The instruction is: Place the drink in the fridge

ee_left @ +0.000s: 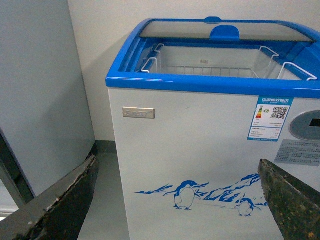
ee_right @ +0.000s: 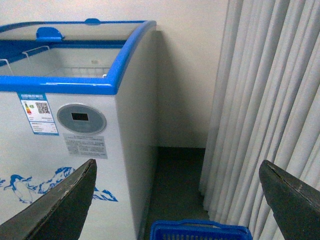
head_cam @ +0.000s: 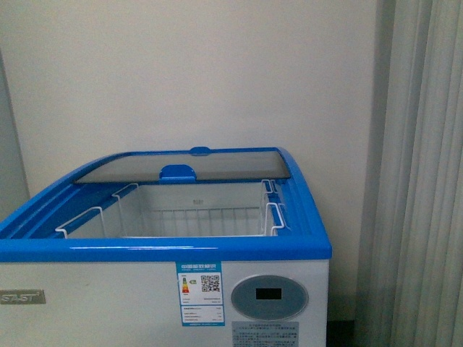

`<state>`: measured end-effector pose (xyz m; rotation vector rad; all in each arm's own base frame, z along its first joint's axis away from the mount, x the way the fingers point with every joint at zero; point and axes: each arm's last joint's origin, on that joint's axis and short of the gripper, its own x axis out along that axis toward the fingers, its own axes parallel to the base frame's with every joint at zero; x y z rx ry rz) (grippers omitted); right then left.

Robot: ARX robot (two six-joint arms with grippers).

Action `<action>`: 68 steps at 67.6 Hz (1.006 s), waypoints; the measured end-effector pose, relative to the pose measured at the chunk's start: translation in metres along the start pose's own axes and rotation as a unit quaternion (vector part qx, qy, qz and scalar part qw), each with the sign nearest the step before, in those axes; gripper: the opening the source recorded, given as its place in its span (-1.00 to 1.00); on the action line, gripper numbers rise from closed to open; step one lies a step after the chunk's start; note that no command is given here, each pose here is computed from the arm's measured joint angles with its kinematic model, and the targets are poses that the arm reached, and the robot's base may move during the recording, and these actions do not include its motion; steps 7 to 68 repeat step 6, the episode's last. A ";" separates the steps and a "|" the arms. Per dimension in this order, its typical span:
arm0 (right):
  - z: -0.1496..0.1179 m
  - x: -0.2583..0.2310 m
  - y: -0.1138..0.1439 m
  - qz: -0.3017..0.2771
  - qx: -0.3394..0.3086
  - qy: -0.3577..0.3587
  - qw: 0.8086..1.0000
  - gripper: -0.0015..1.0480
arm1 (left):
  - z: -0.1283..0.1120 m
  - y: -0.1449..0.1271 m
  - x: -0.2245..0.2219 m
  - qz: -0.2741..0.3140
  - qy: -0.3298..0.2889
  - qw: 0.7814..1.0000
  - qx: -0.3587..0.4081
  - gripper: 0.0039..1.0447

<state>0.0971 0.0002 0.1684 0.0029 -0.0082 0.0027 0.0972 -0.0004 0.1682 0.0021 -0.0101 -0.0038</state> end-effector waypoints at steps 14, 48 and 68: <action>0.000 0.000 0.000 0.000 0.000 0.000 1.000 0.85 | 0.000 0.000 0.000 0.000 0.000 1.000 0.000 0.85; 0.000 0.000 0.000 0.000 0.000 0.000 1.000 0.85 | 0.000 0.000 0.000 0.000 0.000 1.000 0.000 0.85; 0.000 0.000 0.000 0.000 0.000 0.000 1.000 0.85 | 0.000 0.000 0.000 0.000 0.000 1.000 0.000 0.85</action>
